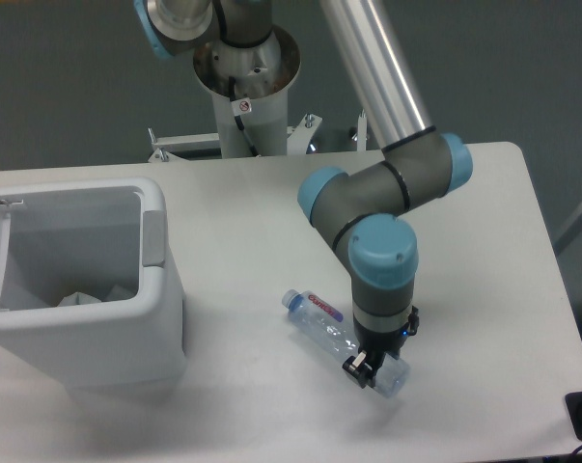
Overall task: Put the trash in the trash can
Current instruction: 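Grip the bottle and rotate it to align with the gripper, then lift the bottle and carry it over the white bin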
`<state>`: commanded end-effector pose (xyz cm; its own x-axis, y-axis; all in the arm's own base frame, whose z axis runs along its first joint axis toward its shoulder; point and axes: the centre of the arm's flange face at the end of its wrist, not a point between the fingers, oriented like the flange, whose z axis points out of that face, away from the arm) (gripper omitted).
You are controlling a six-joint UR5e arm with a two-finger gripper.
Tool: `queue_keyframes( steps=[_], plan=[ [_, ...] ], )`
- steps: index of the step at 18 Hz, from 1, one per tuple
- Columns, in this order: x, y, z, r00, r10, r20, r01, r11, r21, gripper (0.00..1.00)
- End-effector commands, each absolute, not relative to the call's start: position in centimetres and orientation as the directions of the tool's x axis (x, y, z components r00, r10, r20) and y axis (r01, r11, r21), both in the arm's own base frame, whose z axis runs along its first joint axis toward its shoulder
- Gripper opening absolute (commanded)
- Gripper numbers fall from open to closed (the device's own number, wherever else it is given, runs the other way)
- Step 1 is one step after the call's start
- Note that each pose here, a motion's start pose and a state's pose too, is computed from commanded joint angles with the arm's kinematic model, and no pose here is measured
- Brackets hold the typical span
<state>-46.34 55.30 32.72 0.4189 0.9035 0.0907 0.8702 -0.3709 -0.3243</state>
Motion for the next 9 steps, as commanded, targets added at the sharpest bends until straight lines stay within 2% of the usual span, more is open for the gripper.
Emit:
queue_keyframes(
  steps=[3, 5, 7, 9],
  plan=[
    [-46.5, 55.2, 33.8, 0.446, 0.891, 0.084, 0.852, -0.395, -0.344, 0.56],
    [-46.6, 55.2, 36.8, 0.467, 0.88, 0.087, 0.828, -0.4, -0.393, 0.56],
    [-46.3, 55.0, 40.2, 0.51, 0.856, 0.083, 0.789, -0.426, -0.443, 0.56],
    [-44.9, 54.7, 45.2, 0.584, 0.803, 0.116, 0.721, -0.448, -0.529, 0.56]
  ],
)
